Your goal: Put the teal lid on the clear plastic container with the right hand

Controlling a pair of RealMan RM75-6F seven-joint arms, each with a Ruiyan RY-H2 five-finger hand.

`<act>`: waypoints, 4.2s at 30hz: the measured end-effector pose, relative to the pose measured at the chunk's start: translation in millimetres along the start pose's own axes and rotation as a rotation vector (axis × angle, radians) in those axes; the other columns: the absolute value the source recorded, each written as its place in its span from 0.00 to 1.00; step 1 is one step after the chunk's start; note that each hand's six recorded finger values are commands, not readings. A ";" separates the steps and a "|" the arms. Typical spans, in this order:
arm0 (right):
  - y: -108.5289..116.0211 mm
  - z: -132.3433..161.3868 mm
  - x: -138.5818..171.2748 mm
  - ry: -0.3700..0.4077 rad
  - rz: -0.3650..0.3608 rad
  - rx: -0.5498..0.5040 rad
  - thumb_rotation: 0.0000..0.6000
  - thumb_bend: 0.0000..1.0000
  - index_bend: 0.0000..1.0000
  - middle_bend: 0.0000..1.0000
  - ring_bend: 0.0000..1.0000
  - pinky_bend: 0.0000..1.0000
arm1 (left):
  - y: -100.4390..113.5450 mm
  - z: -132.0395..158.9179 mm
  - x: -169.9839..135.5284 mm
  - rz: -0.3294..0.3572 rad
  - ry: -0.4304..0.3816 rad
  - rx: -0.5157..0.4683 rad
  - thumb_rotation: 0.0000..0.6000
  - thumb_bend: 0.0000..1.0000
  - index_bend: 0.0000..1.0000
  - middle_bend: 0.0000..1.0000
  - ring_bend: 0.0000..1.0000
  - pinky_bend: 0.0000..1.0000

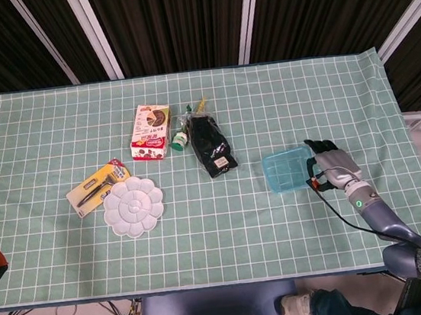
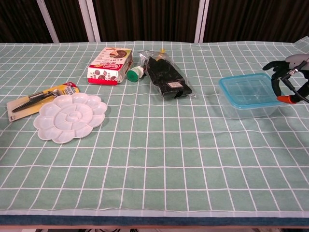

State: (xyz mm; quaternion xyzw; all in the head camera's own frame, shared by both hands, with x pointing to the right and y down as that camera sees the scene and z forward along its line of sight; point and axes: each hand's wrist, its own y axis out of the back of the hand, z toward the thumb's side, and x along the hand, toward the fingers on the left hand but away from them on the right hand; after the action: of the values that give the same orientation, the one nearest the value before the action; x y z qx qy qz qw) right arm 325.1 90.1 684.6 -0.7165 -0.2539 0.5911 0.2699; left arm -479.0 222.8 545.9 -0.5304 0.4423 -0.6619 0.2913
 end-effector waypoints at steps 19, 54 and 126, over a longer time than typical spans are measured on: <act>-6.0 -1.1 -7.4 -0.015 0.025 0.007 1.00 0.52 0.59 0.06 0.00 0.00 | 0.1 -0.4 -0.1 -0.002 0.001 0.000 1.00 0.76 0.04 0.00 0.00 0.00; 32.9 48.1 -59.4 -0.048 -0.120 -0.047 1.00 0.52 0.59 0.05 0.00 0.00 | 1.8 -4.1 3.7 -0.023 0.024 -0.031 1.00 0.76 0.04 0.00 0.00 0.00; 31.3 47.6 -65.9 -0.044 -0.142 -0.040 1.00 0.52 0.59 0.05 0.00 0.00 | 4.4 -8.9 9.7 -0.024 0.048 -0.042 1.00 0.76 0.04 0.00 0.00 0.00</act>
State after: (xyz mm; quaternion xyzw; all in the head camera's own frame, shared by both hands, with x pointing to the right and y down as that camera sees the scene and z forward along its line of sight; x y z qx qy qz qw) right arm 268.4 26.5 702.5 -0.6888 -0.3218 0.5807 0.2912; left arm -490.5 215.0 545.9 -0.5256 0.4566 -0.6685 0.2617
